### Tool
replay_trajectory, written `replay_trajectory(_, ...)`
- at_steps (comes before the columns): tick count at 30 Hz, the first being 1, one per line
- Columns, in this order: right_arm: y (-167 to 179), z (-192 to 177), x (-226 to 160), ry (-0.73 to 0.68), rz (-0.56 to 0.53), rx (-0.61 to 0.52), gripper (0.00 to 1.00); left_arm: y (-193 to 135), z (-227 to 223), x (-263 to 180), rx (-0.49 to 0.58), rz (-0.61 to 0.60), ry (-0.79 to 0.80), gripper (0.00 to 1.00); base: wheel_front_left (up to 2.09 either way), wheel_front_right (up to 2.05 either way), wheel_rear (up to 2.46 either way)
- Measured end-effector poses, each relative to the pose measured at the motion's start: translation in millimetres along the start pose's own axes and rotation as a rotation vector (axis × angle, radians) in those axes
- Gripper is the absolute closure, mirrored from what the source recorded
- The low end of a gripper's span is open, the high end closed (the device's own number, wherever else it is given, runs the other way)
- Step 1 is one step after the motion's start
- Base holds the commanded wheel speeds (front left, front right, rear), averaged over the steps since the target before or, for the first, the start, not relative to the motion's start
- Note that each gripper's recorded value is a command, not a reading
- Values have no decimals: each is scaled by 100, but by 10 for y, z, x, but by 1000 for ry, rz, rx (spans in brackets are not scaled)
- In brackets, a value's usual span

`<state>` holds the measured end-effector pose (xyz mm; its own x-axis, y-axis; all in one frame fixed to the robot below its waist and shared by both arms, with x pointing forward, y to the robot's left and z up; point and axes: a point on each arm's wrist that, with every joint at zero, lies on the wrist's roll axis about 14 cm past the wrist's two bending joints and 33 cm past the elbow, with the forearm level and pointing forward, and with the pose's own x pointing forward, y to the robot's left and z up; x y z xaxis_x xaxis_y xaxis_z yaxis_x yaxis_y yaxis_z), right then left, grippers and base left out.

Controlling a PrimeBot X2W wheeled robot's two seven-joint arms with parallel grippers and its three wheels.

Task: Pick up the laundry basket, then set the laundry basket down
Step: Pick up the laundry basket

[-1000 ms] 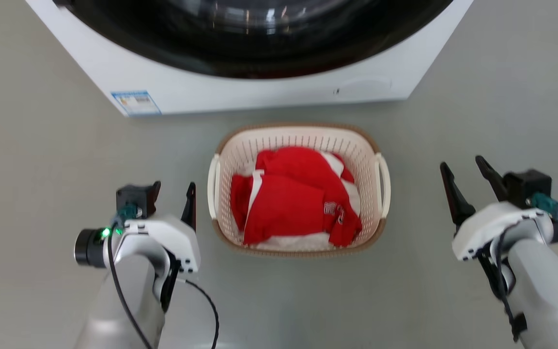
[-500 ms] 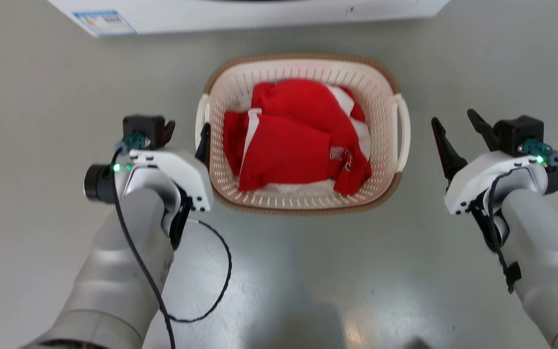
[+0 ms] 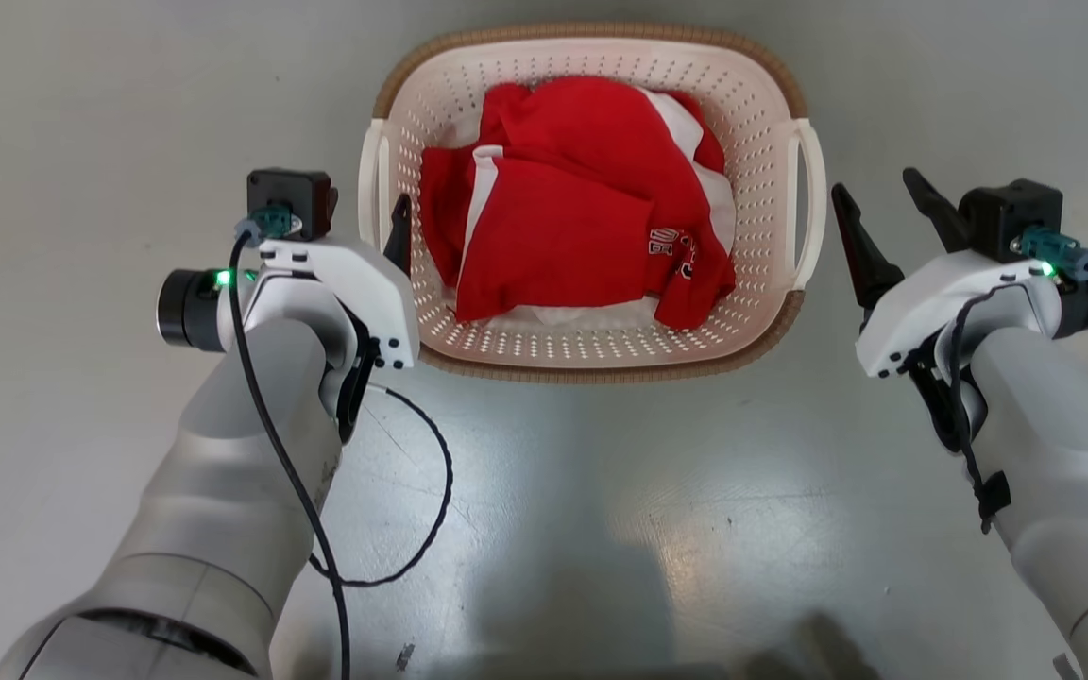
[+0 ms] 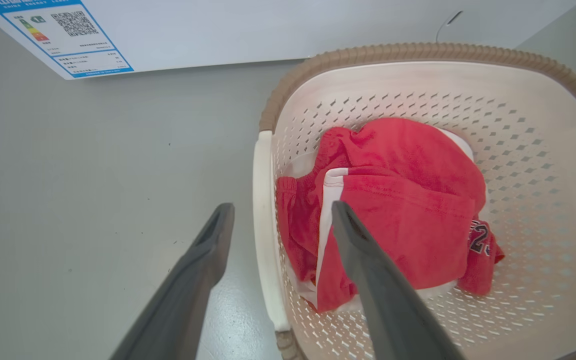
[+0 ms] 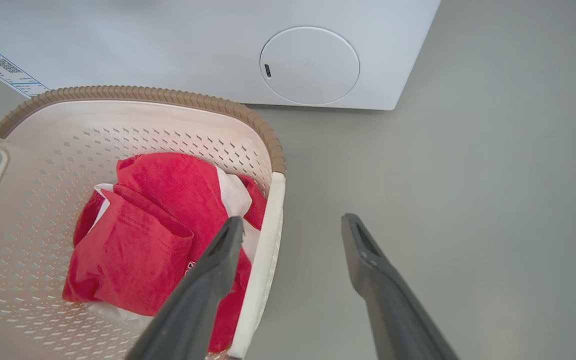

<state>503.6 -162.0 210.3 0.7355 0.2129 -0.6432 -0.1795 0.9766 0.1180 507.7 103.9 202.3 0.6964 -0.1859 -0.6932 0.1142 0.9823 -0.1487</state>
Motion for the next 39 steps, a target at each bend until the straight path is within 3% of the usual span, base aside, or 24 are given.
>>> replay_trajectory(11, 84, -238, 166, 47, 19, 44, 0, -21, -138, 208, 49, -13, 65, 0, 0, 0, 0)
replay_trajectory(39, 178, -435, 532, 96, 37, 100, 0, 32, -355, 412, 127, -10, 161, 0, 0, 0, 0)
